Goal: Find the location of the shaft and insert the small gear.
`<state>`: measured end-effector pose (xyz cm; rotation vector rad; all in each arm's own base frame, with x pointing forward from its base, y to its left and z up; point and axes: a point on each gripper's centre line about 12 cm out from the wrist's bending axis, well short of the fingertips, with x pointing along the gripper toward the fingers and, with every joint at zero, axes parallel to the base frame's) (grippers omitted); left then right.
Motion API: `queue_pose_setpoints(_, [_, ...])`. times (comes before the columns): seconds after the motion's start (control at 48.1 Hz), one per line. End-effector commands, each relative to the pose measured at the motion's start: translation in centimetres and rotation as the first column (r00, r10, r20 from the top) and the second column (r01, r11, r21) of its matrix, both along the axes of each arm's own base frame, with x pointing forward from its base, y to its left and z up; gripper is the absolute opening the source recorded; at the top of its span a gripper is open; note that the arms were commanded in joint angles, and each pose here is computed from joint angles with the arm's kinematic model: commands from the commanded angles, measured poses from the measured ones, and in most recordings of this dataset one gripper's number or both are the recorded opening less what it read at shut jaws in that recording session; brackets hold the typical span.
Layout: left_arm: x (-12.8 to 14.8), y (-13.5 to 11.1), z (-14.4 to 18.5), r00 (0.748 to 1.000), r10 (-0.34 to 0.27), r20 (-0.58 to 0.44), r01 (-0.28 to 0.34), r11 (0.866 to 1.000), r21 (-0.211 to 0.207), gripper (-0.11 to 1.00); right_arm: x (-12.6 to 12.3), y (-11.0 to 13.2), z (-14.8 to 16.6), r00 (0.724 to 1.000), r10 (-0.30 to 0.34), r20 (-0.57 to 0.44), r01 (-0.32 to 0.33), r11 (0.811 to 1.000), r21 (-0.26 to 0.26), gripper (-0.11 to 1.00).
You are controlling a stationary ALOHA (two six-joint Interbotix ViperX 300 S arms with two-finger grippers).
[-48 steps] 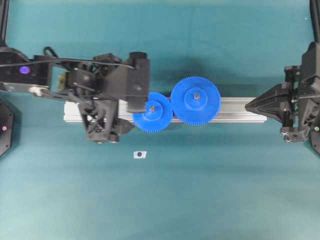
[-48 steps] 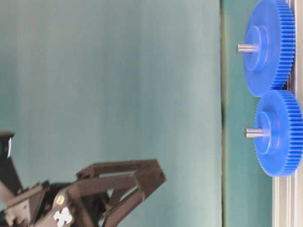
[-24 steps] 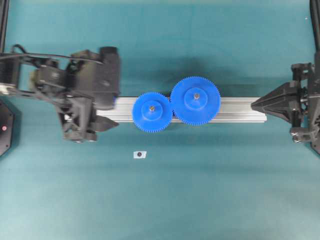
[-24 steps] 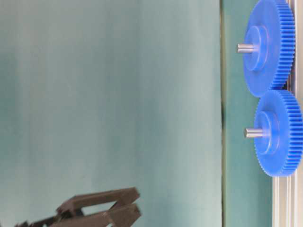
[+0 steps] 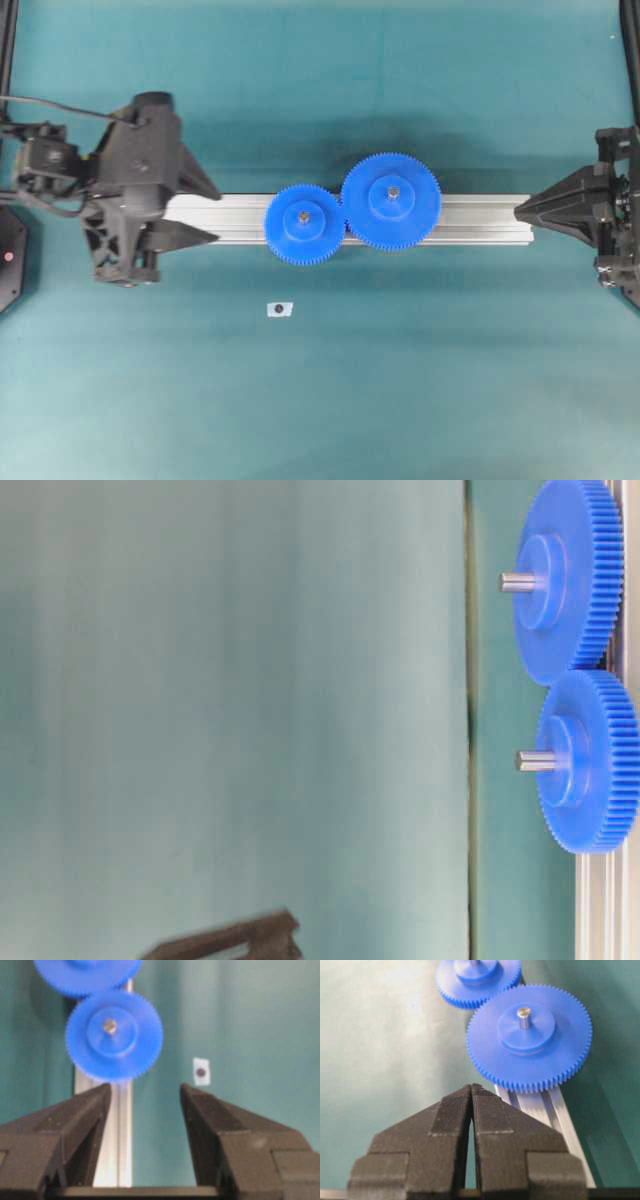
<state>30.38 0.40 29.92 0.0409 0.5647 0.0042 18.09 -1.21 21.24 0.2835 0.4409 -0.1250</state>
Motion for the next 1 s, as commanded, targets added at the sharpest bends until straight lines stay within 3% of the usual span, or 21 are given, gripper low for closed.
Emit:
queue_pose_setpoints(0.0, [-0.7,-0.1,1.2,0.998,-0.002,0.055,0.002,1.0,0.0,0.54,0.2,0.0,0.4,1.0,0.002,0.014,-0.002,1.0,-0.004,0.06])
queue_pose_setpoints(0.27, [-2.6,-0.1,1.7,0.988,0.026,0.15,-0.019,0.999,-0.05,0.54,0.1,0.0,0.7,0.999,0.005,0.034,-0.005,1.0,-0.016,0.06])
queue_pose_setpoints(0.582, [-2.8,-0.1,1.1,0.987,0.027,0.16,-0.018,0.998,-0.052,0.54,-0.1,0.0,1.2,0.996,0.004,0.092,-0.003,1.0,-0.019,0.06])
queue_pose_setpoints(0.978, [-3.4,-0.1,1.2,0.979,0.026,0.201,-0.016,0.999,-0.052,0.54,-0.2,-0.1,1.1,0.996,-0.003,0.088,0.005,1.0,-0.018,0.06])
